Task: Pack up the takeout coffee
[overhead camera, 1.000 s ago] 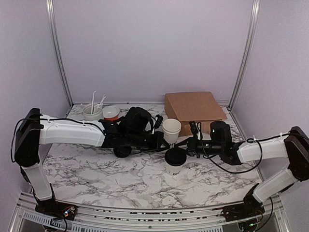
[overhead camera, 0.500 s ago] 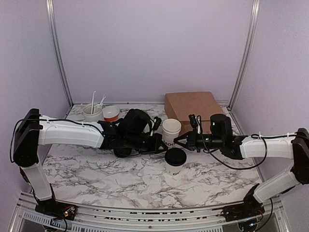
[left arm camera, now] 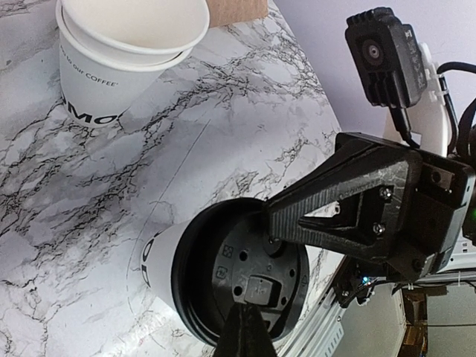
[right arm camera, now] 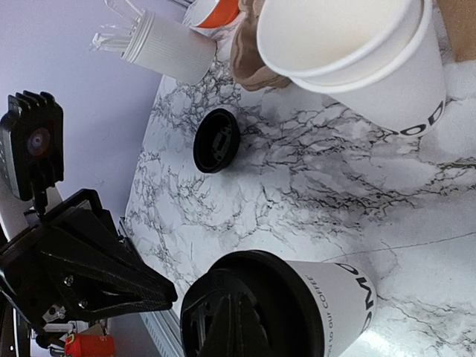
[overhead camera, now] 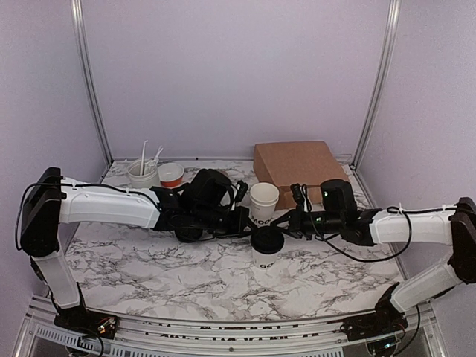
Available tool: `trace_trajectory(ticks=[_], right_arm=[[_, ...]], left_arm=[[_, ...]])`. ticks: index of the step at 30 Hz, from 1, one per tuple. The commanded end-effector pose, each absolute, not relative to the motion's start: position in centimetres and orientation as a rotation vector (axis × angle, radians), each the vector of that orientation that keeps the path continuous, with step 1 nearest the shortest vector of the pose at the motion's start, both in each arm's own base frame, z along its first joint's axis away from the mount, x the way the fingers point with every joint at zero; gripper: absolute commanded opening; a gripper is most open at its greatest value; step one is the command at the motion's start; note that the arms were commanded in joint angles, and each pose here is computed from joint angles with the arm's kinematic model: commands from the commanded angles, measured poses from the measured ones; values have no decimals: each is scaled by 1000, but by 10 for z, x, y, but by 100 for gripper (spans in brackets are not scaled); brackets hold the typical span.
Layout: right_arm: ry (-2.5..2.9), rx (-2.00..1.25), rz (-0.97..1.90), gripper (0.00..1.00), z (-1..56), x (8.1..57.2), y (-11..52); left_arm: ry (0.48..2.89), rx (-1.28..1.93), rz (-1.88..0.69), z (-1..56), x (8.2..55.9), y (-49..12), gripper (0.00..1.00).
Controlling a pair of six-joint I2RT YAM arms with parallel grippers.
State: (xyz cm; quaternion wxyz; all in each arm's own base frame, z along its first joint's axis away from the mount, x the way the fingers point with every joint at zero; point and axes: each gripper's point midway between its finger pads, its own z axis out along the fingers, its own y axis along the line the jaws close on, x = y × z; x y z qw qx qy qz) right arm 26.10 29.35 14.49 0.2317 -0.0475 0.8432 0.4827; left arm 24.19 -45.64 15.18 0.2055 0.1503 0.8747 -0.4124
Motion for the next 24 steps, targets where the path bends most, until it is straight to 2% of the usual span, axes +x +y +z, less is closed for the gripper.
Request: trace_trajectory(ticks=[1, 6, 16, 24], right_arm=[[2217, -206, 1319, 0, 193, 267, 305], [2207, -249, 1302, 0, 201, 267, 317], [2438, -185, 1249, 0, 106, 261, 318], [2361, -186, 1260, 0, 135, 266, 317]], left_arm=[[2406, 423, -1157, 169, 242, -450, 0], [2403, 424, -1155, 170, 241, -450, 0], [2411, 411, -1140, 167, 240, -444, 0], [2414, 413, -1145, 166, 238, -443, 0]])
